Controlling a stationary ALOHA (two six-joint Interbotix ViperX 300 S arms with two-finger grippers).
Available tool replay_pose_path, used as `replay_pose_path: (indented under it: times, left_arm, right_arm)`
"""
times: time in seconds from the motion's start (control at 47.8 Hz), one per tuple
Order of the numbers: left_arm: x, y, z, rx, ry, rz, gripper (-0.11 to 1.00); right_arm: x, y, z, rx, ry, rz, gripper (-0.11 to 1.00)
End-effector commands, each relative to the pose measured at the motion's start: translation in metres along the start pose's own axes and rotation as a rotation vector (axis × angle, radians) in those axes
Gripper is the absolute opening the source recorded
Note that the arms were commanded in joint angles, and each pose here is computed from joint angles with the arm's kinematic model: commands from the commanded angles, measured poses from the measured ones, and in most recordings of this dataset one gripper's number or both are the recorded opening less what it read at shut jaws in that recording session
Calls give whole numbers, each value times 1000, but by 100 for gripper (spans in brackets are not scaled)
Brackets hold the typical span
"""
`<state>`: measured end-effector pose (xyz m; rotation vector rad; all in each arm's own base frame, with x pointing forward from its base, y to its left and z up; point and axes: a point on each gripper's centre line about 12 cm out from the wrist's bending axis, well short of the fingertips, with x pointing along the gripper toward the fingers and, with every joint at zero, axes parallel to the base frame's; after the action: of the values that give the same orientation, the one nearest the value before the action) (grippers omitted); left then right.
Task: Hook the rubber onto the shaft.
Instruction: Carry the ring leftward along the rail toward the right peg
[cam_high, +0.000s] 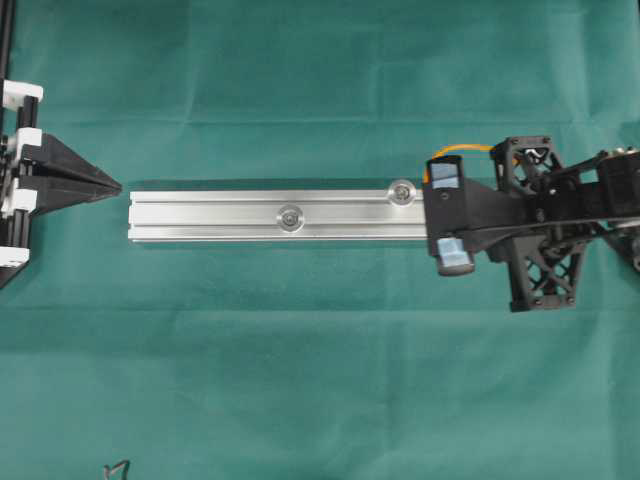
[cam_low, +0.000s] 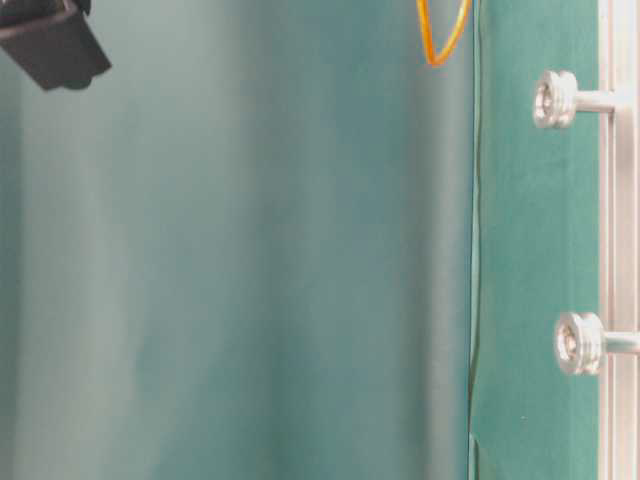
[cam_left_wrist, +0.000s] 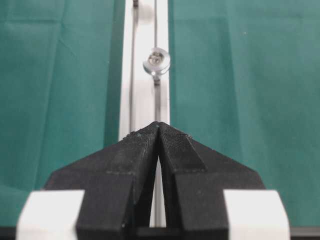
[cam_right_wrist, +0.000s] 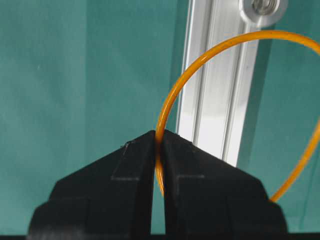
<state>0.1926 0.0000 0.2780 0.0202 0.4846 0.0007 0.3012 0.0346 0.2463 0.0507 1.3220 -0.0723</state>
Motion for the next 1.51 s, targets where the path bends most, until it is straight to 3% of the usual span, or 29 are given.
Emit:
replay_pose_path:
  times: [0.0, 0.712, 1.486]
  left_arm:
    - [-3, 0, 13, 5, -32, 0, 0]
    - [-3, 0, 13, 5, -32, -1, 0]
    - [-3, -2, 13, 7, -32, -7, 0]
  right_arm:
    - [-9, 1, 14, -8, -47, -3, 7]
    - [1, 11, 67, -27, -105, -12, 7]
    - [22, 12, 62, -28, -96, -10, 7]
